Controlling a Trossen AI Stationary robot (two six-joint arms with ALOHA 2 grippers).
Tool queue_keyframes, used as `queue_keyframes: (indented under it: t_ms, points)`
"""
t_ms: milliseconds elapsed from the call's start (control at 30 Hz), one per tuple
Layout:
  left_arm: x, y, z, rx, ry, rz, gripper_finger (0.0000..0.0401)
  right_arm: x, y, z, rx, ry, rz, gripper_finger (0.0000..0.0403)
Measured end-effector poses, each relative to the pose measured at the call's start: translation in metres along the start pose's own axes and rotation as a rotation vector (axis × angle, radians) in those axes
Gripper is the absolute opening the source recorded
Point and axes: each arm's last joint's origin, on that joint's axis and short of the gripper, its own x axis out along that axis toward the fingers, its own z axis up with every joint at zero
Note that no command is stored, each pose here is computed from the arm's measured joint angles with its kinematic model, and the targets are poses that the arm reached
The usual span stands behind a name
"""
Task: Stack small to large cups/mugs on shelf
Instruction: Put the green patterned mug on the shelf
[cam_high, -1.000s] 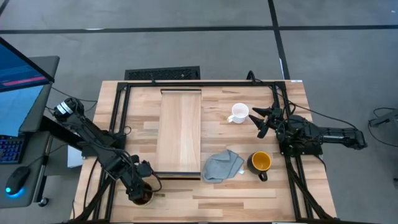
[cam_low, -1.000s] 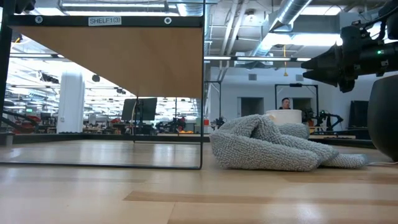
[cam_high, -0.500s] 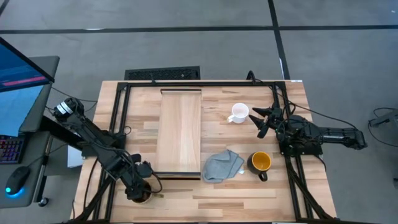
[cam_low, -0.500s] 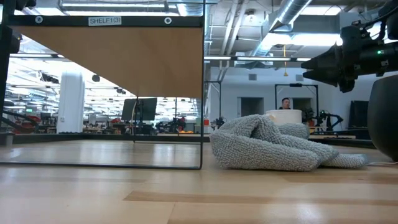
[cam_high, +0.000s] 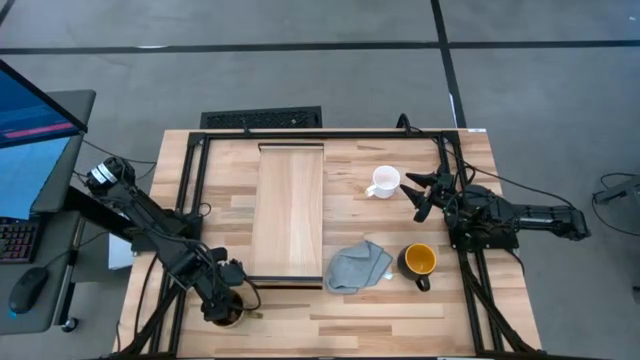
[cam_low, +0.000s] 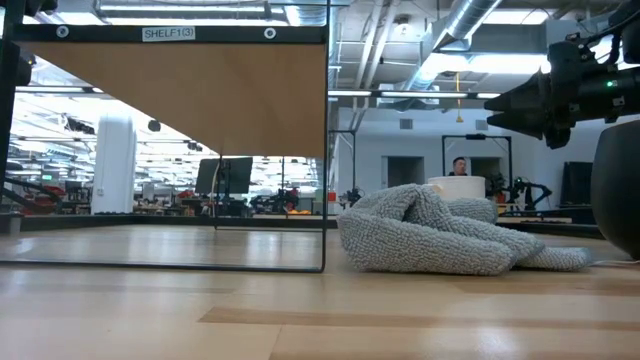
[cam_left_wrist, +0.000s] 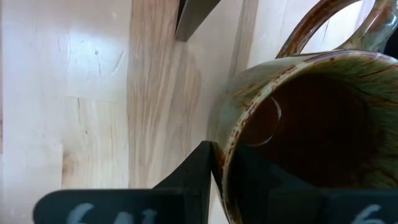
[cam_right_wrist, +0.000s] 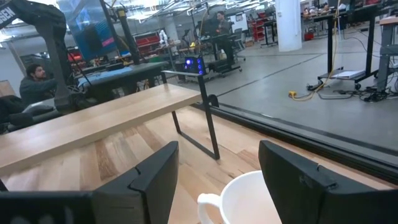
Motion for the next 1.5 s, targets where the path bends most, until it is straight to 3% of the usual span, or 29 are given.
queue_keyframes:
  t_ms: [833,1500]
  points:
    - [0.000,0.001,-0.001,0.051,0.018,0.001,0.0027,0.000,0.000,0.000,0.000,0.000,0.000,0.0244]
    - [-0.027,0.003,0.005,0.059,0.044,0.110,0.0022,0.000,0.000,0.000,0.000,0.000,-0.001,0.0244]
